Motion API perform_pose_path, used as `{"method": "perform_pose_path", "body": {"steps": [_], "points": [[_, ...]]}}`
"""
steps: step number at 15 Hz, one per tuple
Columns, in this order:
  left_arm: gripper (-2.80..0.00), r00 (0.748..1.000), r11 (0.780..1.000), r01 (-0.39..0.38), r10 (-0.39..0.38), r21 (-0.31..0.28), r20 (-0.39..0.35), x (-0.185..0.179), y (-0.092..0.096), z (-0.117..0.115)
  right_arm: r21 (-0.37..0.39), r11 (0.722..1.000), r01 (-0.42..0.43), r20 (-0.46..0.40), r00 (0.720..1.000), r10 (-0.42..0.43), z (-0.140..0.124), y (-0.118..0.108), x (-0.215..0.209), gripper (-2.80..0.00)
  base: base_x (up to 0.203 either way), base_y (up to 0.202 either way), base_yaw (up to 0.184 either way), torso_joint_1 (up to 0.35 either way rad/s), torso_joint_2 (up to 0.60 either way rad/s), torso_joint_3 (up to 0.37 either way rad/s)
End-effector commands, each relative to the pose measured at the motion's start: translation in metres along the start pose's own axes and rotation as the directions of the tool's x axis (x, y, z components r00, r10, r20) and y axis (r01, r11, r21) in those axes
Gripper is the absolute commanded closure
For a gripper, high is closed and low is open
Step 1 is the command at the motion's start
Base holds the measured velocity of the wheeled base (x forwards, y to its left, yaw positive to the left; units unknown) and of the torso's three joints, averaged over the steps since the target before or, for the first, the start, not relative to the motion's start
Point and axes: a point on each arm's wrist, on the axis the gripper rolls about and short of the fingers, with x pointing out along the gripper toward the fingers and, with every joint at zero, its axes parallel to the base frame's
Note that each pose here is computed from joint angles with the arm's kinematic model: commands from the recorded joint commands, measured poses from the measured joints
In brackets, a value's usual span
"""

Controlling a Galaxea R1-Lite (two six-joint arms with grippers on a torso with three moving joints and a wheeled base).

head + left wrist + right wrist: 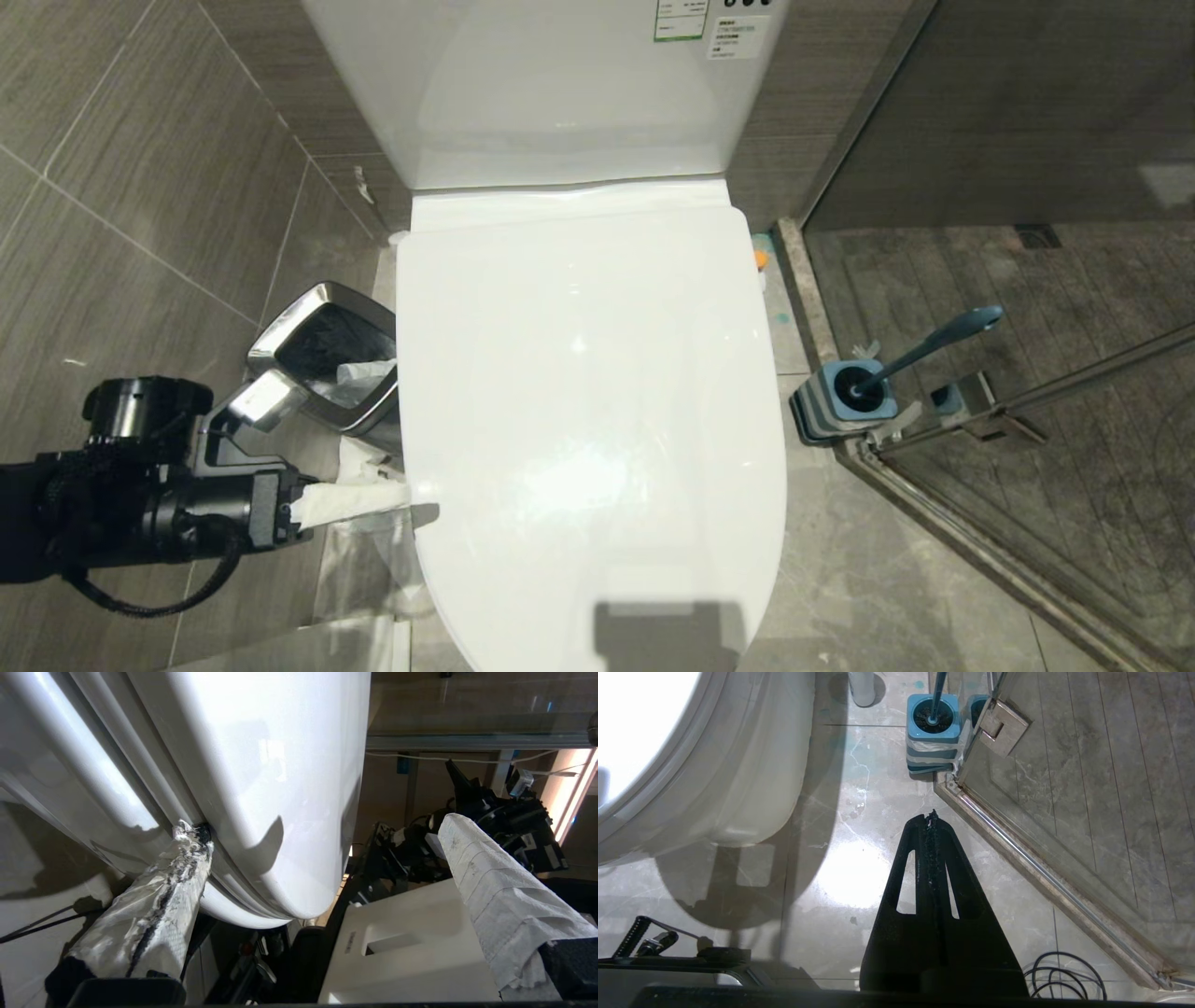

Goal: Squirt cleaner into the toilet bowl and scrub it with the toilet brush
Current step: Use the left hand to lift the toilet lid slightly

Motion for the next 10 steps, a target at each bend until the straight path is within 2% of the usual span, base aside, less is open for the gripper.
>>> {"method": "perform_pose_path", "body": {"steps": [1, 5, 10], "points": [[-2.80, 1.000, 1.000, 0.005, -0.005, -0.002, -0.001, 0.002, 0.006, 0.000, 0.001, 1.000, 0.000, -0.001, 1.000, 0.000, 0.000, 0.000, 0.000, 0.00, 0.000, 0.000, 0.000, 0.000, 0.00, 0.000], [-2.80, 1.000, 1.000, -0.003, 0.003, 0.019, -0.004, 0.007, 0.011, 0.003, -0.001, 1.000, 0.000, -0.001, 1.000, 0.000, 0.000, 0.000, 0.000, 0.00, 0.000, 0.000, 0.000, 0.000, 0.00, 0.000], [-2.80, 1.000, 1.000, -0.019, 0.019, 0.011, 0.000, 0.006, 0.018, 0.003, -0.001, 1.000, 0.000, -0.001, 1.000, 0.000, 0.000, 0.000, 0.000, 0.00, 0.000, 0.000, 0.000, 0.000, 0.00, 0.000]]}}
